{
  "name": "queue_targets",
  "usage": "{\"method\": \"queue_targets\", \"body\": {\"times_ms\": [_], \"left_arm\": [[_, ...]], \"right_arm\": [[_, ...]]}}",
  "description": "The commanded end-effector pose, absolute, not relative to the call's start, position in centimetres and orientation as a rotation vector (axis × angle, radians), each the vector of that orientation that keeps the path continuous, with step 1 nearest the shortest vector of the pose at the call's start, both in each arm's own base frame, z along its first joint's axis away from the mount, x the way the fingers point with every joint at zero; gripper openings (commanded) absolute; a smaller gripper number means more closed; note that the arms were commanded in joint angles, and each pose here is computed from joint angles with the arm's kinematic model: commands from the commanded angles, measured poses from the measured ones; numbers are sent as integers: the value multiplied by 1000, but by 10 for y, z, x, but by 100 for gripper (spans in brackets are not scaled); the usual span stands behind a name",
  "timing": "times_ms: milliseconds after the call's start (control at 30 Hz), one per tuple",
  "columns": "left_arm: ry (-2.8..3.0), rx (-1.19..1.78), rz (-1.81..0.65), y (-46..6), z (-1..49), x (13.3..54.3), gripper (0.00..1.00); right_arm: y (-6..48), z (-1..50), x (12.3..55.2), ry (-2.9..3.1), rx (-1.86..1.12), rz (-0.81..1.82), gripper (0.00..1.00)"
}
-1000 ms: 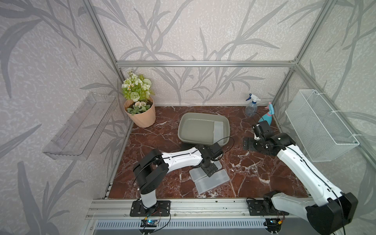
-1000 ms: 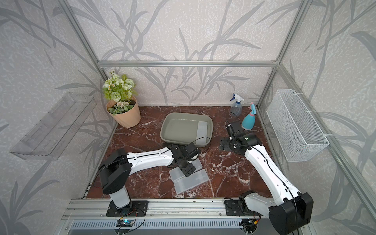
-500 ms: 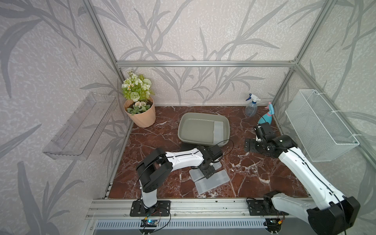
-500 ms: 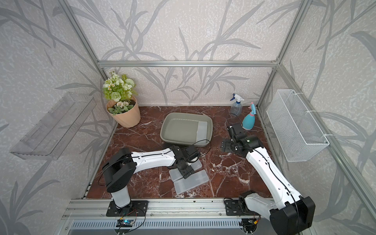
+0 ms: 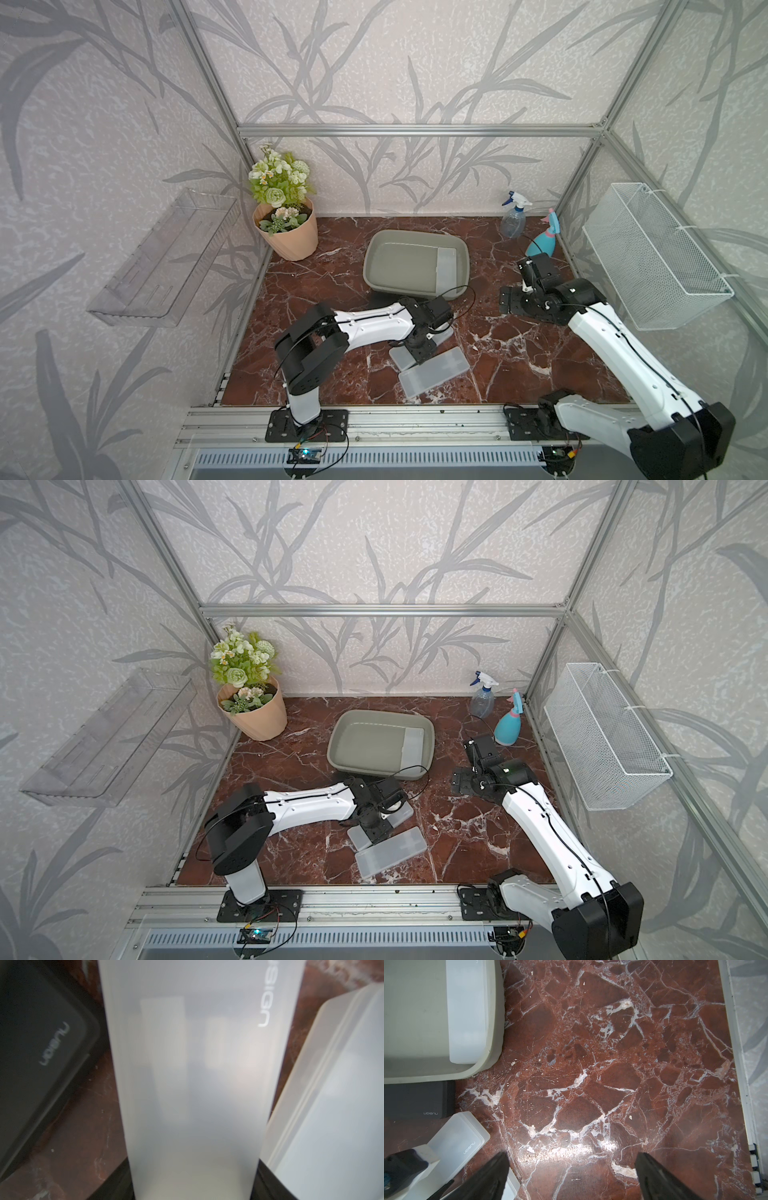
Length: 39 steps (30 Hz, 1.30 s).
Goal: Put the pencil case into the storage box
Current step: Pick up the pencil case from the center of the board, then place the pencil case at the storage box.
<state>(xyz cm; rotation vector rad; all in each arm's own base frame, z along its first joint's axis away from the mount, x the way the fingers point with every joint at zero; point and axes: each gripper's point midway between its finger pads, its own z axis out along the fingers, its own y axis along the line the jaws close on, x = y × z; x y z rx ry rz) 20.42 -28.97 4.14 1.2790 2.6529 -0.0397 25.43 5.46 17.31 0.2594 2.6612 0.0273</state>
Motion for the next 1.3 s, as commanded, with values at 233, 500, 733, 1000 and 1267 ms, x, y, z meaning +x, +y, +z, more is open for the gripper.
{"method": "queue_targets", "body": {"times_ms": [233, 500, 733, 1000, 1267], "left_arm": [[2429, 758, -43, -265, 178, 278, 51], [2348, 517, 43, -256, 208, 407, 55], [2414, 394, -71, -297, 171, 482, 54], [2531, 317, 25, -278, 114, 491, 56], [2621, 237, 245, -222, 93, 495, 56]], "right_arm": [[56, 181, 261, 2635, 267, 50, 99], [66, 183, 274, 2647, 240, 83, 99], [70, 186, 276, 2638, 282, 120, 99], [72, 187, 275, 2634, 295, 148, 99], [72, 182, 273, 2657, 276, 137, 99]]}}
